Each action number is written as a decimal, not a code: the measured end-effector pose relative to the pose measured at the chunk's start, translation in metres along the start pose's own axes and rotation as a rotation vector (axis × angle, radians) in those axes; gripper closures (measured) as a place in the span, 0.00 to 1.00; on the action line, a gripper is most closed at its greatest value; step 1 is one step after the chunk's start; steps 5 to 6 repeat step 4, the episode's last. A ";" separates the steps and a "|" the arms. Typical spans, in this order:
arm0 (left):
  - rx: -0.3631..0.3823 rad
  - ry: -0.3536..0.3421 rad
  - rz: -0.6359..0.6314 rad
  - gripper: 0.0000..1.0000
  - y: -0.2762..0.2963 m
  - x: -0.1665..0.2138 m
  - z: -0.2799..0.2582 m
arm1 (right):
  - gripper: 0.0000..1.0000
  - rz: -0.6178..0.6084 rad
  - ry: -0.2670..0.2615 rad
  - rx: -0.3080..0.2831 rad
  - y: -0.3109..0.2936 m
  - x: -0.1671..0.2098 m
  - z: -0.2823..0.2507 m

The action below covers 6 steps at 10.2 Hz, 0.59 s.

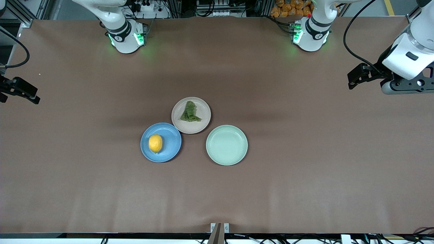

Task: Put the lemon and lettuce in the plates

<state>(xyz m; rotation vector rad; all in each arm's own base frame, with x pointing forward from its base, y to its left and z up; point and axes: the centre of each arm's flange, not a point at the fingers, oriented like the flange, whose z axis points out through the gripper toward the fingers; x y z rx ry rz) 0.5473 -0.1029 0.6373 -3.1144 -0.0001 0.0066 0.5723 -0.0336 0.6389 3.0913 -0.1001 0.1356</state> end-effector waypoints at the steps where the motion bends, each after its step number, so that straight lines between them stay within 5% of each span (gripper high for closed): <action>1: 0.000 0.000 0.000 0.00 0.000 0.000 0.000 | 0.00 0.011 0.000 0.000 0.001 0.000 0.000; 6: 0.000 0.000 -0.001 0.00 0.000 0.000 0.000 | 0.00 0.024 -0.006 -0.001 0.006 0.000 0.001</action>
